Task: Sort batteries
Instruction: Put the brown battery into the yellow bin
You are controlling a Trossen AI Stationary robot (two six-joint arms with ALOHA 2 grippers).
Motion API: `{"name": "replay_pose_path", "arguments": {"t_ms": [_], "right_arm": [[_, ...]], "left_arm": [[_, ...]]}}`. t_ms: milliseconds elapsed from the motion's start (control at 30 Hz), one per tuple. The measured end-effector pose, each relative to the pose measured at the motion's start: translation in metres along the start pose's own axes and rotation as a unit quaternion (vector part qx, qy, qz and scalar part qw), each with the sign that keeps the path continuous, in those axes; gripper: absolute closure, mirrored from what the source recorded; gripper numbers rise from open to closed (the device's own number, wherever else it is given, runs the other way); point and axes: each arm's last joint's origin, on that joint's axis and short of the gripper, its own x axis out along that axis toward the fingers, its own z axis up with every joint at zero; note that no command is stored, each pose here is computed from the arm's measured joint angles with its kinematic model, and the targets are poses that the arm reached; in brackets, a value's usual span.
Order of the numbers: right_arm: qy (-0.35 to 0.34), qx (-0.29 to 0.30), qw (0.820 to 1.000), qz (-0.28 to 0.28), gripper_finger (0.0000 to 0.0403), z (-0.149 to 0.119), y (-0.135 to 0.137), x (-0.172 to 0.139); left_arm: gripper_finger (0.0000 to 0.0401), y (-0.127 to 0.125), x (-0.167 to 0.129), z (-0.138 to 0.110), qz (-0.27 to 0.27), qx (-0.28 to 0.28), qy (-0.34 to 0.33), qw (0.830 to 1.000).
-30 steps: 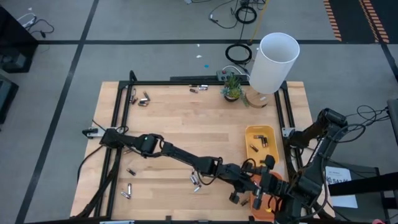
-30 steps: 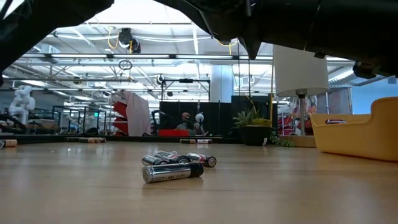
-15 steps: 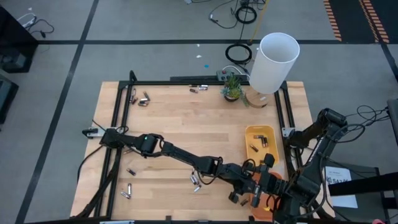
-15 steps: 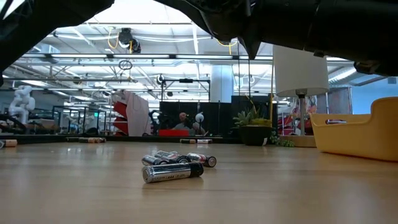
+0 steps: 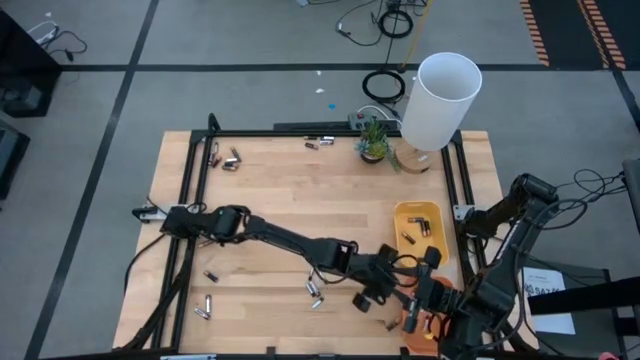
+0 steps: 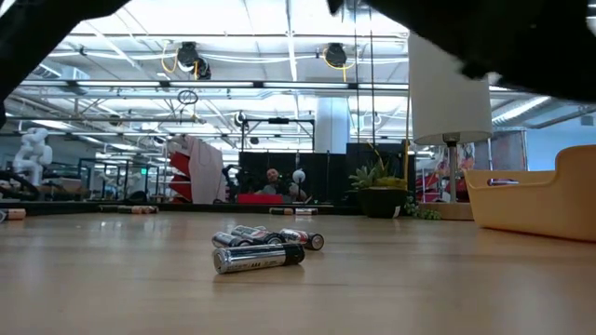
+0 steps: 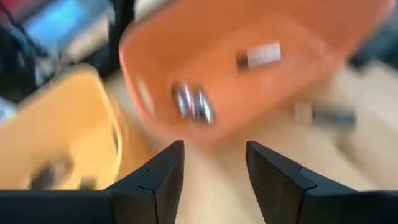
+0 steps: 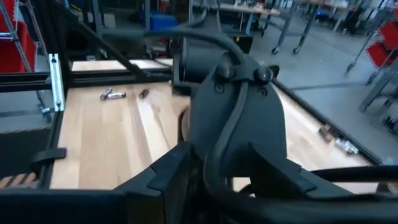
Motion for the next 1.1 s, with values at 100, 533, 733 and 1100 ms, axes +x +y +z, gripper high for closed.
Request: {"name": "replay_pose_path", "arguments": {"t_ms": [100,533,733,1100], "right_arm": [[0.007,0.000,1.000,0.005,0.0250,-0.001,0.001,0.000],[0.014,0.010,1.000,0.011,0.0250,-0.005,0.004,-0.001],[0.072,0.013,0.997,0.040,0.0250,-0.023,0.024,0.009],[0.135,-0.039,0.982,0.128,0.0250,-0.038,0.058,0.045]], "left_arm": [[0.0219,0.001,-0.016,-0.011,-0.012,-0.004,0.105,0.994],[0.0219,-0.014,-0.072,-0.047,-0.003,-0.051,0.411,0.910],[0.0225,-0.003,-0.167,-0.031,0.098,-0.088,0.404,0.905],[0.0226,-0.053,-0.271,-0.104,0.194,-0.204,0.003,0.960]]}}
